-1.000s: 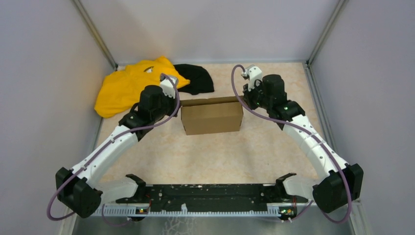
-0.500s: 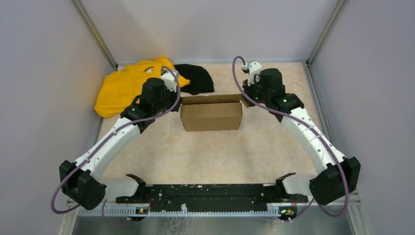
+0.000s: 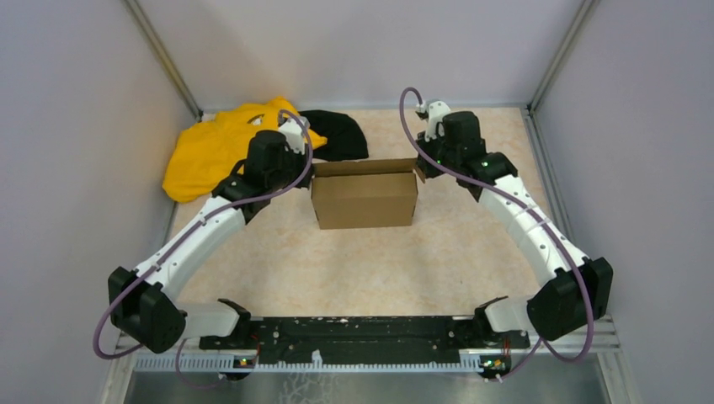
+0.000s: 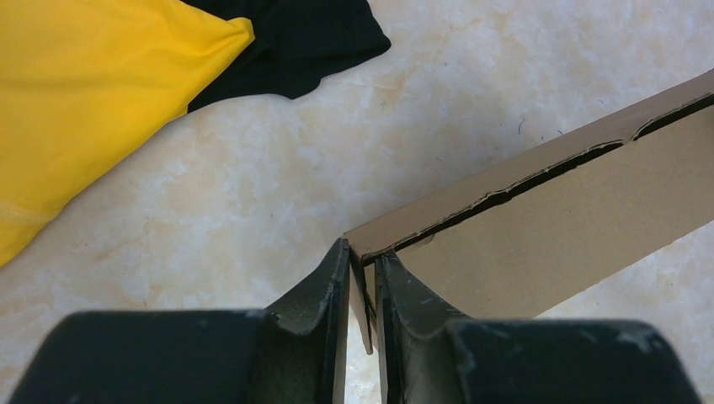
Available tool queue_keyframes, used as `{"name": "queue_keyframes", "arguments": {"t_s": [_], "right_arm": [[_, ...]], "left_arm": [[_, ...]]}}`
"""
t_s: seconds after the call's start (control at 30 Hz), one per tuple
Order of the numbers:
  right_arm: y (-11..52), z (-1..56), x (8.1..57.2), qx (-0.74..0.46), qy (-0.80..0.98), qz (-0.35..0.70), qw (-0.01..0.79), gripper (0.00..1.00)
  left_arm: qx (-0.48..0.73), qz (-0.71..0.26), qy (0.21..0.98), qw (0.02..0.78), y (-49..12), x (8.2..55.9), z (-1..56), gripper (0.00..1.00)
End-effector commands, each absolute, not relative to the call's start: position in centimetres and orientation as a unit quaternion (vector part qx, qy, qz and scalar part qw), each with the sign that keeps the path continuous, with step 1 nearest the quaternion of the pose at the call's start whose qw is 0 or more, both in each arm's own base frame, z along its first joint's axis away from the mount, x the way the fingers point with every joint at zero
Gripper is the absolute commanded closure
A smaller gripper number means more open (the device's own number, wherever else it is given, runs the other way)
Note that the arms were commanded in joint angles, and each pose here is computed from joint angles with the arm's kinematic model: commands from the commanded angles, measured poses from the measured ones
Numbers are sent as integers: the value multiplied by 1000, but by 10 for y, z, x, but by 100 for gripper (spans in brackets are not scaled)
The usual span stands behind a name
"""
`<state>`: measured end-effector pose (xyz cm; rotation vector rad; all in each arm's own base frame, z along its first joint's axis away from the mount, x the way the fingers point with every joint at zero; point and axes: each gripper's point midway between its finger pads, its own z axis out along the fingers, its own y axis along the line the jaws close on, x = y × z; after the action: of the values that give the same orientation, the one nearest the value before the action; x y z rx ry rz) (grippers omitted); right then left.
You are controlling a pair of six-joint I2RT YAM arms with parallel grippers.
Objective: Fold the paper box
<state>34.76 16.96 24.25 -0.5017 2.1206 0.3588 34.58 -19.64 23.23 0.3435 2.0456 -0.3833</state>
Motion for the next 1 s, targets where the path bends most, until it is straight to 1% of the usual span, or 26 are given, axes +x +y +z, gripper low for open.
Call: {"name": "queue_keyframes", "arguments": {"t_s": [0.0,0.53,0.97], "right_arm": [[194,269,347,-207,845,194,454,100],[208,262,345,-194,874,221,387,100],[222,263,342,-163,878,263,365,100]], "left_arm": [[149,-198,844,476,-217,343,232,79],[144,-209,854,454,-225,345,222,80],[138,-209,858,449,-226,348,217,80]]}}
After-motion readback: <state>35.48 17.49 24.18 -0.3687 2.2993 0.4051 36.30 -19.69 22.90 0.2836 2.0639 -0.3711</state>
